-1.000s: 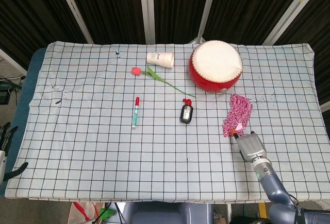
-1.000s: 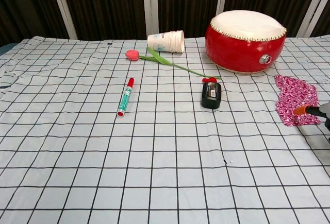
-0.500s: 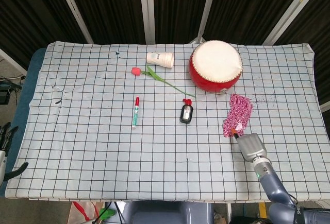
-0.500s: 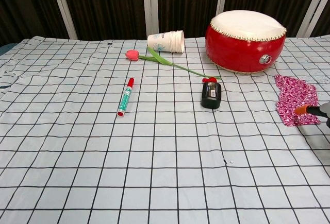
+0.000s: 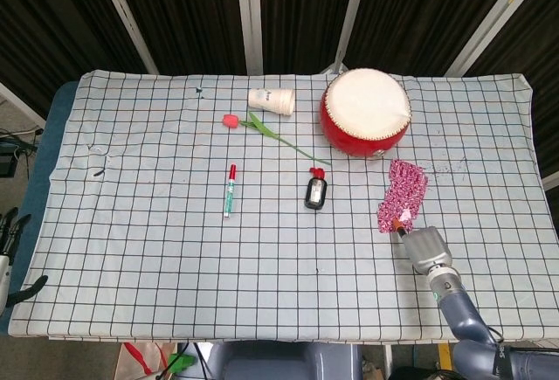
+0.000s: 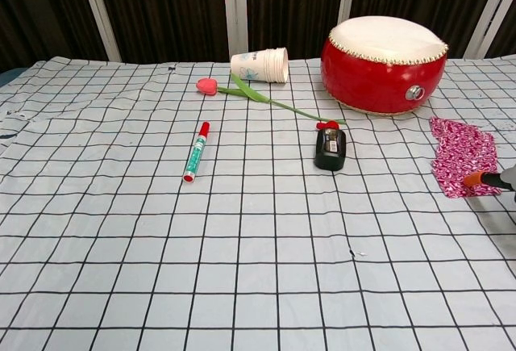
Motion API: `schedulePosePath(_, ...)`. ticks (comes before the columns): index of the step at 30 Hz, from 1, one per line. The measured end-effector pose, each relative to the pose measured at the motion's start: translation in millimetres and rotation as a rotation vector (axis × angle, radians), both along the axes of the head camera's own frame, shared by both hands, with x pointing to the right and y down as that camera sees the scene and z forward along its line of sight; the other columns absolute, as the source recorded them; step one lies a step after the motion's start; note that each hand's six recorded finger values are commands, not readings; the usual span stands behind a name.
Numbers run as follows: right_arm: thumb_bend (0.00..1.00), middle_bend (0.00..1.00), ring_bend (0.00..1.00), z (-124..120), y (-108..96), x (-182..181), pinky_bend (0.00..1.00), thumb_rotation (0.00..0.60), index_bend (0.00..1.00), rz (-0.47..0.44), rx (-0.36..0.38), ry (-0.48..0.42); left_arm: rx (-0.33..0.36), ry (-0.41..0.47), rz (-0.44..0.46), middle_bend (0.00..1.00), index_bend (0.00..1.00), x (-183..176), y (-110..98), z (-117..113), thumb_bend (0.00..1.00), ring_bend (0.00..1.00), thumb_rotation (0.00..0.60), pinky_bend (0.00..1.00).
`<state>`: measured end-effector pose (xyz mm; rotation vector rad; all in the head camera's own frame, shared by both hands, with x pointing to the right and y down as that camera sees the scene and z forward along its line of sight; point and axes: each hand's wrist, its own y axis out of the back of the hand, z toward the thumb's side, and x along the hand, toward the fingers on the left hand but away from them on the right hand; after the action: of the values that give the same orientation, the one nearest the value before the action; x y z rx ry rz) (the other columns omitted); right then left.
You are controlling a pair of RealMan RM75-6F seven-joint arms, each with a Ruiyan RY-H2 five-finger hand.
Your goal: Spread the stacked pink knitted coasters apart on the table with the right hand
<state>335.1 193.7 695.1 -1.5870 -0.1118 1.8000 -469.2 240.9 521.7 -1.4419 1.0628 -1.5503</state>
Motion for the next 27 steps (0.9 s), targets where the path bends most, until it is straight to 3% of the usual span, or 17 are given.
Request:
schedulePosePath(15,0.57,0.66,0.72,-6,10,7,0.46,0.6,0.09,-0.026,-0.028,0.039,-0.001,-0.001,0.003,0.0,0.11,1,0,0,0.25,0.0,0.6,0.02)
schedulePosePath(27,0.57,0.66,0.72,-22,35,17,0.46,0.6,0.09,-0.056,-0.048,0.017,-0.007,-0.005,0.007,0.0,0.11,2,0,2,0.25,0.0,0.6,0.02)
